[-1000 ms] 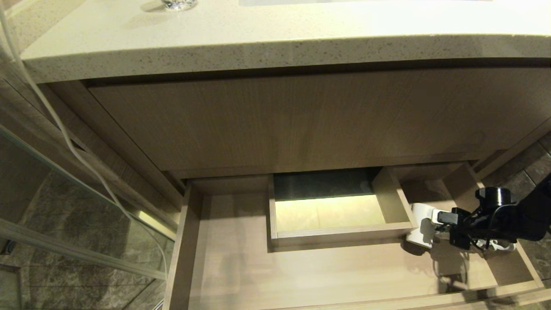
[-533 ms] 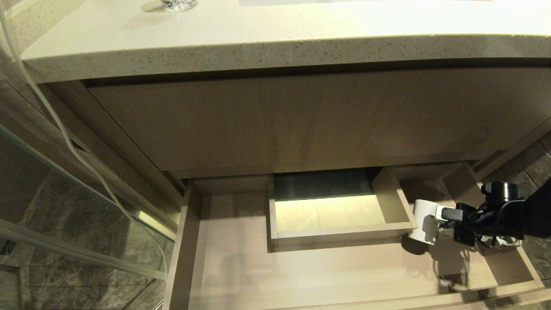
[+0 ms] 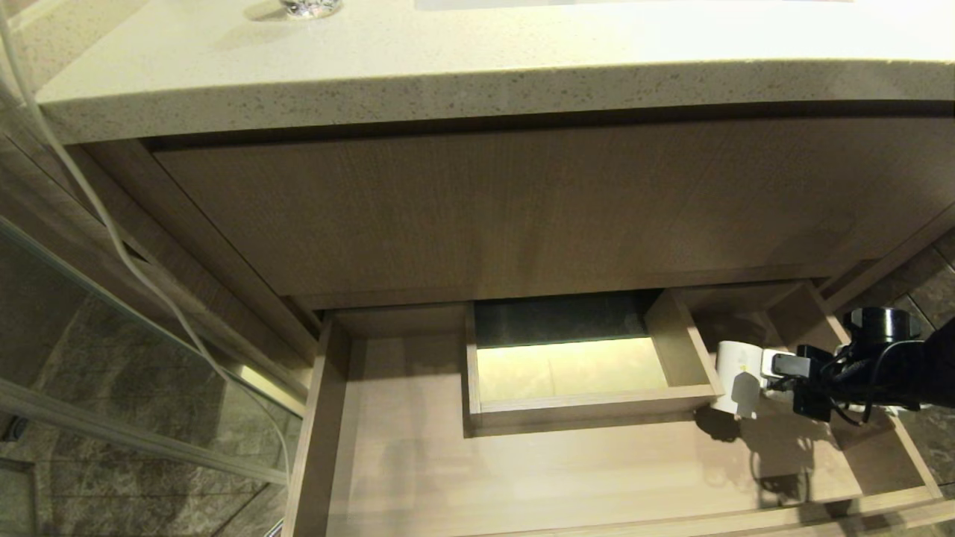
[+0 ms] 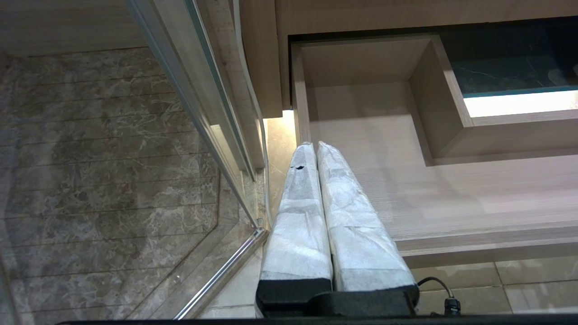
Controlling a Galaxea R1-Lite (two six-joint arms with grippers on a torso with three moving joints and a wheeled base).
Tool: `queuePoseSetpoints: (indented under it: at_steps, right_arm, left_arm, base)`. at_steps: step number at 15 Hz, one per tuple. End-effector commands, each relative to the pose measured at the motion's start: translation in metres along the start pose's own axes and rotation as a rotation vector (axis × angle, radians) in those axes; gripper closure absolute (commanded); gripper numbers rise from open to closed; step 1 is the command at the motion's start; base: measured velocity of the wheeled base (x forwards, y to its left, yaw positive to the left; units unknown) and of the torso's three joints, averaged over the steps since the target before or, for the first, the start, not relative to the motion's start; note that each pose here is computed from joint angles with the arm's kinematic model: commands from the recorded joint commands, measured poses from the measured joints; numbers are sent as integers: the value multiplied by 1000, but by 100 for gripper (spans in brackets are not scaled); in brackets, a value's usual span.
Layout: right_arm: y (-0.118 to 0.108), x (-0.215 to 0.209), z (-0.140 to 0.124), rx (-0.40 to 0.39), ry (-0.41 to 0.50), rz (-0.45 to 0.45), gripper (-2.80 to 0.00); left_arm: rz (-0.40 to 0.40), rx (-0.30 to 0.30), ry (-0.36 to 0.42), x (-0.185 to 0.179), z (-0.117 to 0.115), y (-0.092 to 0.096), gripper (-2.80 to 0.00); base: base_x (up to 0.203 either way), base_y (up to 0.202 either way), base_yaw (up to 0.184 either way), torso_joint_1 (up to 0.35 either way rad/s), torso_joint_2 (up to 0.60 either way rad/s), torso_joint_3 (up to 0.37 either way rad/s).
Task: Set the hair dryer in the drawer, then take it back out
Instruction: Take the hairdryer out
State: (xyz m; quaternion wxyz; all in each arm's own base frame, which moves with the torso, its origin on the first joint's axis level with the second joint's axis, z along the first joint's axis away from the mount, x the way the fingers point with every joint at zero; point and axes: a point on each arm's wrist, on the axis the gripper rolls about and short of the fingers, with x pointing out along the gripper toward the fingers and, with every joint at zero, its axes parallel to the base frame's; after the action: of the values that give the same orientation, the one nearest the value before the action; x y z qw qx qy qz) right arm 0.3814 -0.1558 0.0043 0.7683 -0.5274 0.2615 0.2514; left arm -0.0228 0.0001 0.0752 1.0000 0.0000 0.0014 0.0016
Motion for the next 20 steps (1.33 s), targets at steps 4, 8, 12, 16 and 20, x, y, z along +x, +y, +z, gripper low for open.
queuePoseSetpoints:
  at_steps: [4, 8, 12, 16, 20]
  right_arm:
    - [-8, -12, 5, -22, -3, -31, 0]
    - [-11, -27, 12, -29, -5, -45, 0]
    - [-15, -45, 16, -36, 1, -69, 0]
    - [-18, -69, 21, -67, 11, -99, 0]
    - [-18, -98, 20, -87, 39, -118, 0]
  left_arm:
    - [0, 0, 0, 0, 0, 0, 0]
    - [0, 0, -1, 0, 0, 0, 0]
    - [0, 0, -1, 0, 0, 0, 0]
    - [1, 0, 0, 0, 0, 0, 0]
    - [0, 0, -1, 0, 0, 0, 0]
  base:
    - [0, 0, 0, 0, 0, 0]
    - [0, 0, 0, 0, 0, 0]
    - [0, 0, 0, 0, 0, 0]
    - [0, 0, 0, 0, 0, 0]
    - [0, 0, 0, 0, 0, 0]
